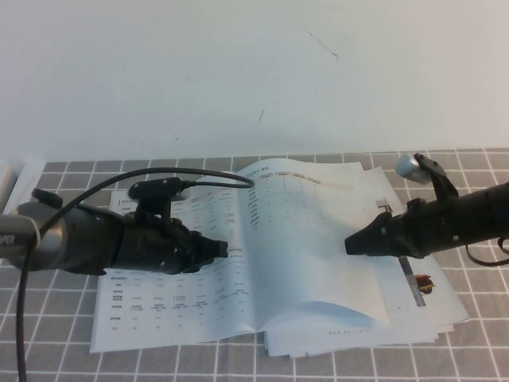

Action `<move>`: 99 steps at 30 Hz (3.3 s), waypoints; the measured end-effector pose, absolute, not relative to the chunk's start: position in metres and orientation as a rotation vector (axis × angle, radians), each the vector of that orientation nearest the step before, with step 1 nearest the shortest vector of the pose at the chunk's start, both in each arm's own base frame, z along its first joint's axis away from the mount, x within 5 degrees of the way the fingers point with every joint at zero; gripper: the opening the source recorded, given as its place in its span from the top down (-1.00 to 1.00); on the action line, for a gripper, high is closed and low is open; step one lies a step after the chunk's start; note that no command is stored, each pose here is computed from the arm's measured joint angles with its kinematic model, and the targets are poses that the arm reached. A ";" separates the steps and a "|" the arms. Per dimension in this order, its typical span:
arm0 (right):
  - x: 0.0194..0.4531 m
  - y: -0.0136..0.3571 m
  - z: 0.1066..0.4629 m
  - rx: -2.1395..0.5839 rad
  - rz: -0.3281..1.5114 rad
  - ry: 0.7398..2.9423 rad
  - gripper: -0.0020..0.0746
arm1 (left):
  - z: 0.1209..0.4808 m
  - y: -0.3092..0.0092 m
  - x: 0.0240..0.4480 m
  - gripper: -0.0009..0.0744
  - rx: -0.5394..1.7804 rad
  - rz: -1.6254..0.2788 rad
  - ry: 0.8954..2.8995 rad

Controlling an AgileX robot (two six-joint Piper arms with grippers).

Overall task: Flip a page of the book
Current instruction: Open the closed book

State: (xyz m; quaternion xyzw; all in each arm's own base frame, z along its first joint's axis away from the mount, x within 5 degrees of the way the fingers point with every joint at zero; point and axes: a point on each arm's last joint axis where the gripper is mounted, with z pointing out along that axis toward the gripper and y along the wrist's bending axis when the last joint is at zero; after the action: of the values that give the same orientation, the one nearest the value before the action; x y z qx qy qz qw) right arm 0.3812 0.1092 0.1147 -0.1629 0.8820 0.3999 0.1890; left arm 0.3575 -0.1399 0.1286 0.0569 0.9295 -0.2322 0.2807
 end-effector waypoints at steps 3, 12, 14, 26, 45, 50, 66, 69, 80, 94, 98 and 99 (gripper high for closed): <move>0.374 0.114 0.115 -0.538 1.261 2.456 -0.26 | 0.127 -0.141 0.357 0.99 0.145 -0.649 2.498; 0.366 0.121 0.120 -0.611 1.413 2.412 -0.13 | 0.125 -0.146 0.356 0.99 0.120 -0.729 2.502; 0.366 0.122 0.122 -0.612 1.433 2.400 -0.13 | 0.124 -0.146 0.356 0.99 0.120 -0.739 2.504; 0.406 0.102 0.147 -0.659 0.980 2.682 -0.12 | 0.124 -0.147 0.356 0.99 0.144 -0.743 2.500; 0.416 0.108 0.120 -0.557 1.096 2.684 -0.12 | 0.123 -0.147 0.355 0.99 0.178 -0.736 2.498; 0.415 0.123 0.116 -0.575 1.202 2.630 -0.12 | 0.122 -0.147 0.355 0.99 0.179 -0.738 2.499; 0.409 0.143 0.122 -0.574 1.539 2.434 -0.12 | 0.121 -0.148 0.356 0.99 0.170 -0.746 2.501; 0.408 0.149 0.126 -0.596 1.578 2.373 -0.12 | 0.121 -0.148 0.356 0.99 0.167 -0.747 2.501; 0.399 0.180 0.131 -0.672 1.636 2.303 -0.12 | 0.121 -0.148 0.356 0.99 0.138 -0.762 2.498; 0.404 0.183 0.137 -0.598 1.677 2.221 -0.12 | 0.120 -0.149 0.358 0.99 0.090 -0.792 2.487; 0.405 0.183 0.138 -0.595 1.679 2.219 -0.12 | 0.120 -0.152 0.357 0.99 0.139 -0.828 2.461; 0.405 0.183 0.138 -0.596 1.678 2.219 -0.12 | 0.120 -0.153 0.358 0.99 0.148 -0.841 2.455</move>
State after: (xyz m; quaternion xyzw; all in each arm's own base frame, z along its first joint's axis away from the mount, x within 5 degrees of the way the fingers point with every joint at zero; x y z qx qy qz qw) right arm 0.4046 0.1833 0.1376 -0.2072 0.7713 0.5834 0.1477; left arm 0.3582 -0.1533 0.1202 0.0547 0.9100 -0.3116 0.2679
